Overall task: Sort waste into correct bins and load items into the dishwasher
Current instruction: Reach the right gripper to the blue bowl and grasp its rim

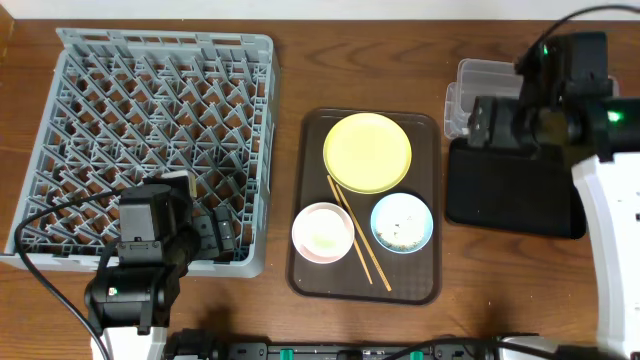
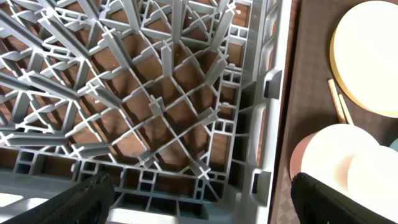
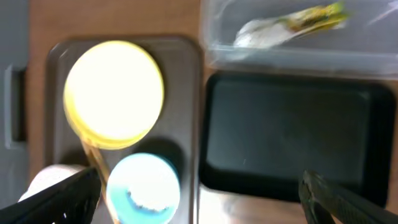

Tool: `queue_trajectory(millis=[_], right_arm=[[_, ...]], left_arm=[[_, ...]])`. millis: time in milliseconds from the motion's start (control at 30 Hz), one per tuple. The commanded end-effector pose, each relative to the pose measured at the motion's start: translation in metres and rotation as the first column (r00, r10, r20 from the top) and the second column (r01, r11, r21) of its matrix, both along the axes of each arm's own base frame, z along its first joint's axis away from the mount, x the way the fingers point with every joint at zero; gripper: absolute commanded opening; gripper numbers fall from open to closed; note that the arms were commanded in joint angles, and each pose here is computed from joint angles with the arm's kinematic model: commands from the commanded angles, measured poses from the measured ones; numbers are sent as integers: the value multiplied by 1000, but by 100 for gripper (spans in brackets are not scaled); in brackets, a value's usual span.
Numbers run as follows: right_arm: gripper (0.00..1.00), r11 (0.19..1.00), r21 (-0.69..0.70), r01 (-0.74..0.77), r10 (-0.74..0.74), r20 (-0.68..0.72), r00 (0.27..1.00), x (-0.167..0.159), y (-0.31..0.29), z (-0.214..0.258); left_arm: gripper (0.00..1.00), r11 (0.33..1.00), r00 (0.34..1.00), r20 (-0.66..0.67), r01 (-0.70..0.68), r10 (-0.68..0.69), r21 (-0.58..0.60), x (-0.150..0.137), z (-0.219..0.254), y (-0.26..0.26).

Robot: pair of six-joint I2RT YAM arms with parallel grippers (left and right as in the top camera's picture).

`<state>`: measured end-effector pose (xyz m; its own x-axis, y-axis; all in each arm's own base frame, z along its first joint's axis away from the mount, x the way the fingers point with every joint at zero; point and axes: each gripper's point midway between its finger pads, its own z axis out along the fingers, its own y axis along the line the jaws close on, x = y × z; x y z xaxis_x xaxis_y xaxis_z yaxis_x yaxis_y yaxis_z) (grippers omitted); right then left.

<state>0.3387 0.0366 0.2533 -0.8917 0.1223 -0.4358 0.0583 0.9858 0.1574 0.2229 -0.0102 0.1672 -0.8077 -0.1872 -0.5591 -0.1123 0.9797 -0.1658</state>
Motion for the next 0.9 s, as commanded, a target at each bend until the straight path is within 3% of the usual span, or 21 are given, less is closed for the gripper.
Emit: queue_trajectory(millis=[0,167,300,500,600,767,867], right_arm=[[99,989,76,-126,132,-72,989,-22,32,-21],[96,967,91,-239,251,-163,954,-51,73,-67],[87,928,92,-362,373,-186,909,-68,115,-110],[83,943,-1,-333,326,-214,921,-81,137,-162],[73,938,9,-348,341,-215,915,-88,152,-184],[66,922,14,-387,380,-215,900,-96,170,-206],[52,910,9,-415,406,-218,887,-99,179,-215]], left_arm=[[92,1000,1000,18,-3,3,-12,2,7,-1],[92,1000,1000,18,-3,3,-12,2,7,-1],[92,1000,1000,17,-3,3,-13,2,7,-1],[92,1000,1000,16,-3,3,-13,2,7,-1],[92,1000,1000,14,-3,3,-13,2,6,-1],[92,1000,1000,14,-3,3,-13,2,6,-1],[92,1000,1000,14,-3,3,-13,2,6,-1]])
